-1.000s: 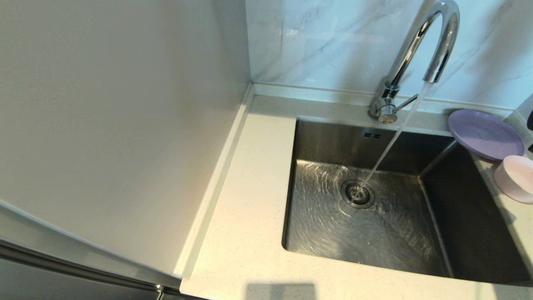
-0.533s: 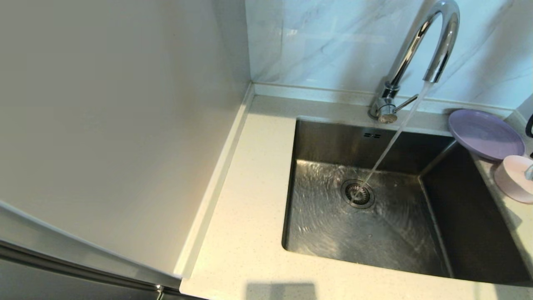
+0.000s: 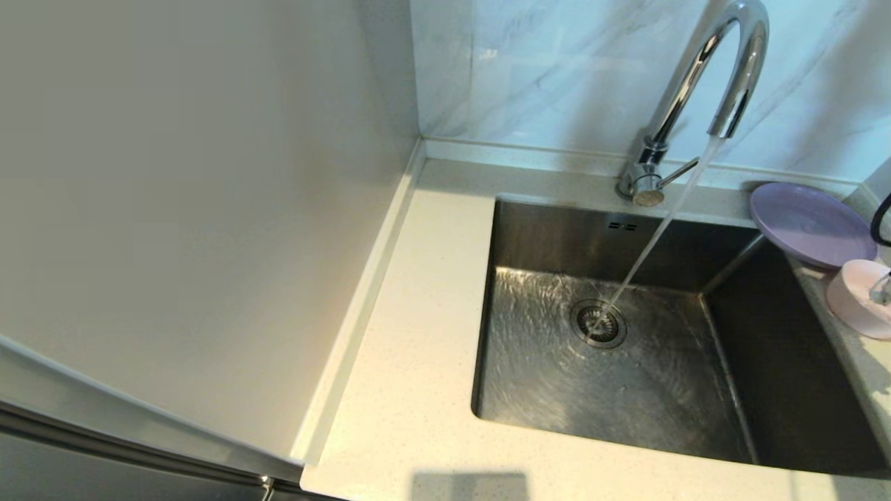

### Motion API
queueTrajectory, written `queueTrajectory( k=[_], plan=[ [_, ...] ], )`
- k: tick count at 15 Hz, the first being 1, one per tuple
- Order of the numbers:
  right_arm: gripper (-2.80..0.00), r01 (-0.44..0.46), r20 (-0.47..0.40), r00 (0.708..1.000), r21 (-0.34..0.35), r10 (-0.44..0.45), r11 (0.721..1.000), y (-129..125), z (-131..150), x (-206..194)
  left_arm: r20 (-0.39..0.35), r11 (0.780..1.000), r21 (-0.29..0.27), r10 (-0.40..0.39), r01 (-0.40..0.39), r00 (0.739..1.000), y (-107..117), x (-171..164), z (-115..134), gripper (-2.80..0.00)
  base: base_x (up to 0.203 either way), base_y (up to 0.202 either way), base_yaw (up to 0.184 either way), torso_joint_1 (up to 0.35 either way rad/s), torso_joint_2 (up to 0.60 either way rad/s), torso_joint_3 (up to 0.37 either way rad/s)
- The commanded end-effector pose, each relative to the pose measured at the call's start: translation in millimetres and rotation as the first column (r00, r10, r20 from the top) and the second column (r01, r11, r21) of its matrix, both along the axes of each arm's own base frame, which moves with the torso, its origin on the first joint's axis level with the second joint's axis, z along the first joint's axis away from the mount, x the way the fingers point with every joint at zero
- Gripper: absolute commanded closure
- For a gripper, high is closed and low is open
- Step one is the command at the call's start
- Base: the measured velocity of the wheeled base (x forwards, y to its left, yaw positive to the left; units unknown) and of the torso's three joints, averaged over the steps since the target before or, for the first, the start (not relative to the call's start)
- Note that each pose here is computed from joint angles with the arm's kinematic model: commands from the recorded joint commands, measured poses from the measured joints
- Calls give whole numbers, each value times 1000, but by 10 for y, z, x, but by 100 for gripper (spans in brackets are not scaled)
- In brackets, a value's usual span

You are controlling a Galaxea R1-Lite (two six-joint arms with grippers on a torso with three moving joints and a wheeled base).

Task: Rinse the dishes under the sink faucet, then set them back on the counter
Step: Pick up the bowl

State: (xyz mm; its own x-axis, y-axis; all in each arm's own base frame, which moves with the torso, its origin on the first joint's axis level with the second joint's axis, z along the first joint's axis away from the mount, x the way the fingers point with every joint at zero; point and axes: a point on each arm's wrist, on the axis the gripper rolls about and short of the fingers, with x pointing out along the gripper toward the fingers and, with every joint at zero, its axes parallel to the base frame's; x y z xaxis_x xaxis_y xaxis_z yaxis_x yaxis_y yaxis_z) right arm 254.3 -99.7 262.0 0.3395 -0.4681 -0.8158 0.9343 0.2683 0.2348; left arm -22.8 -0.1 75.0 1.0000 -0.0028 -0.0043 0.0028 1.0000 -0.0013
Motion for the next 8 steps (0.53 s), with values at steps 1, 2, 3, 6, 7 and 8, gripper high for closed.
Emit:
queueTrajectory(
  k=[1,2,3,6,7,8],
  plan=[
    [-280,69,7,998,6,-69,998,-173,-149,89,0,1000,0,0,0,1000,0,0,0,0,0,0,0,0,0,0],
    [-280,94,16,995,0,-94,996,-242,-186,107,0,1000,0,0,0,1000,0,0,0,0,0,0,0,0,0,0],
    [-280,99,17,995,-1,-99,995,-252,-193,110,0,1000,0,0,0,1000,0,0,0,0,0,0,0,0,0,0],
    [-280,104,23,994,-1,-104,995,-284,-203,170,0,1000,0,0,0,1000,0,0,0,0,0,0,0,0,0,0],
    [-280,107,42,993,-6,-107,994,-306,-183,212,0,1000,0,0,0,1000,0,0,0,0,0,0,0,0,0,0],
    [-280,116,69,991,-11,-115,993,-332,-164,247,0,1000,0,0,0,1000,0,0,0,0,0,0,0,0,0,0]
  ],
)
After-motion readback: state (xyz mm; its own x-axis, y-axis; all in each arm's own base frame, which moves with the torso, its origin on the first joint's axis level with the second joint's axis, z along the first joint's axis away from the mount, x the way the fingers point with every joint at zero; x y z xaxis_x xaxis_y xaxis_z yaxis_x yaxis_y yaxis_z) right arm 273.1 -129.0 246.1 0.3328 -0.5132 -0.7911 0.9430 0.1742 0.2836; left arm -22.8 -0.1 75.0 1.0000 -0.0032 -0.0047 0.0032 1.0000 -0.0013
